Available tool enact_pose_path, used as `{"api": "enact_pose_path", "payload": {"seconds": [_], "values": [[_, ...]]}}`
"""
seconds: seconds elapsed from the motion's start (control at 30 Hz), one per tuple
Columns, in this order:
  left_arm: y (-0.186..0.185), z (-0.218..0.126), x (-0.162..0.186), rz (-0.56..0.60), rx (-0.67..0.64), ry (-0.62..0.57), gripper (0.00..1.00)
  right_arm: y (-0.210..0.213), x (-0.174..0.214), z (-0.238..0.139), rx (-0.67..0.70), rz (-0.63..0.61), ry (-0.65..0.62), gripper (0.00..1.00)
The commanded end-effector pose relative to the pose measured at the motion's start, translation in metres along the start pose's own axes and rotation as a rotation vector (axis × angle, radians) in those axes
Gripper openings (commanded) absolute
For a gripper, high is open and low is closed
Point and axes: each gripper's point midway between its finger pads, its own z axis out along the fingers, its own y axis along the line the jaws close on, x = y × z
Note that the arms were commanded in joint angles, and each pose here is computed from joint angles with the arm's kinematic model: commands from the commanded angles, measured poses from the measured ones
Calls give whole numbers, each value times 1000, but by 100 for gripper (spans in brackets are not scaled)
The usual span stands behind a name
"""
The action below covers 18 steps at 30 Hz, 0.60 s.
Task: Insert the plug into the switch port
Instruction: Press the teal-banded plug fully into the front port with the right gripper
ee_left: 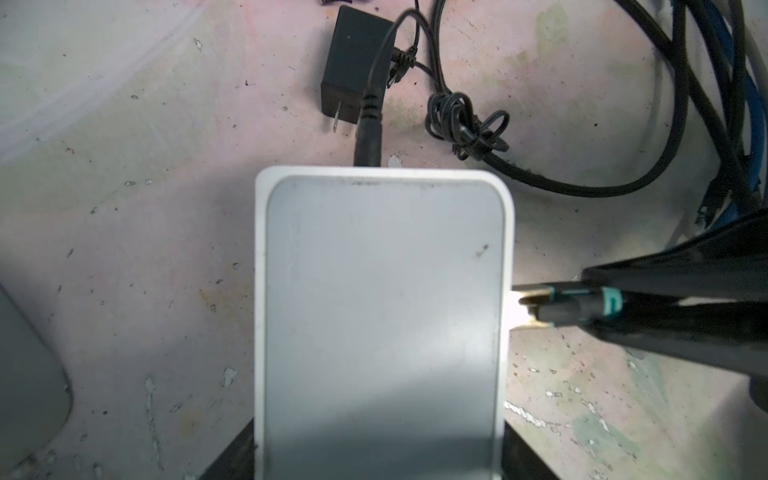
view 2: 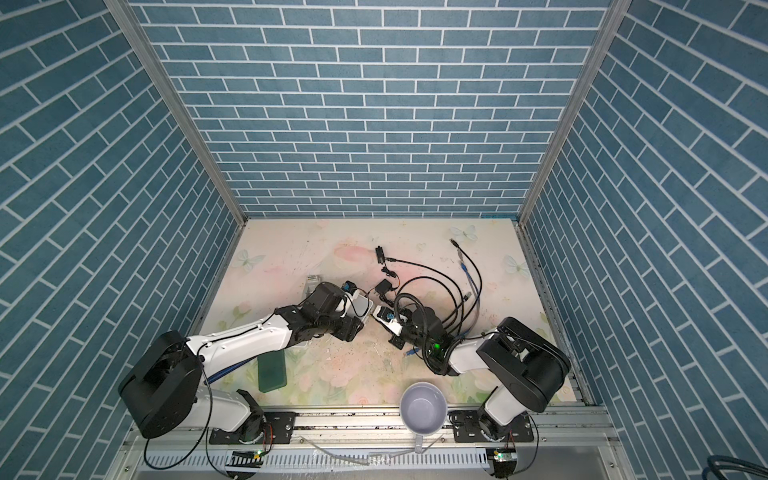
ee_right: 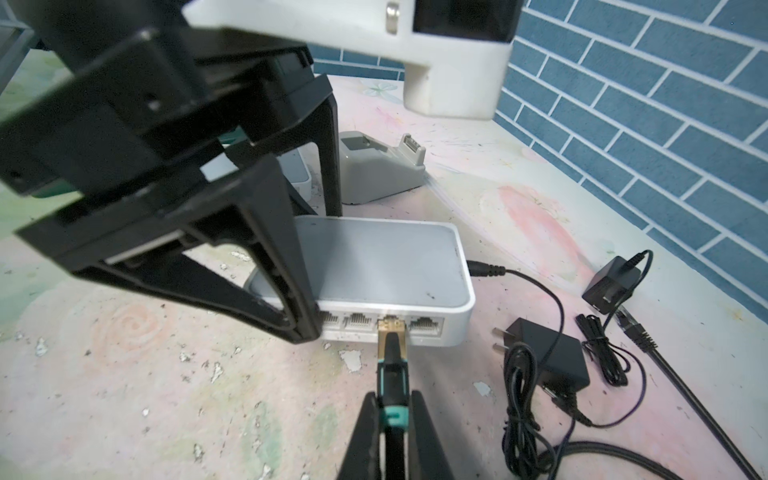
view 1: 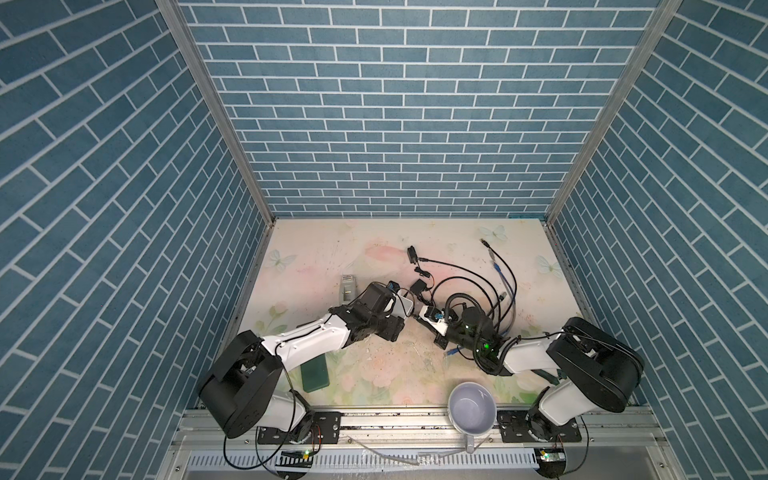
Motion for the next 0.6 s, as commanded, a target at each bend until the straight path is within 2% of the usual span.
{"api": "enact_pose_path", "payload": {"seconds": [0.0, 0.27, 0.57], "values": [[-4, -1, 1, -7, 23, -5, 51, -19, -50, 6, 56, 5, -154, 0], [-26, -10, -15, 14, 136, -85, 49, -13, -47, 19, 26, -15, -90, 0], [-59, -25, -26, 111, 267, -137, 49, -9, -60, 35, -7, -37, -112, 0]]}}
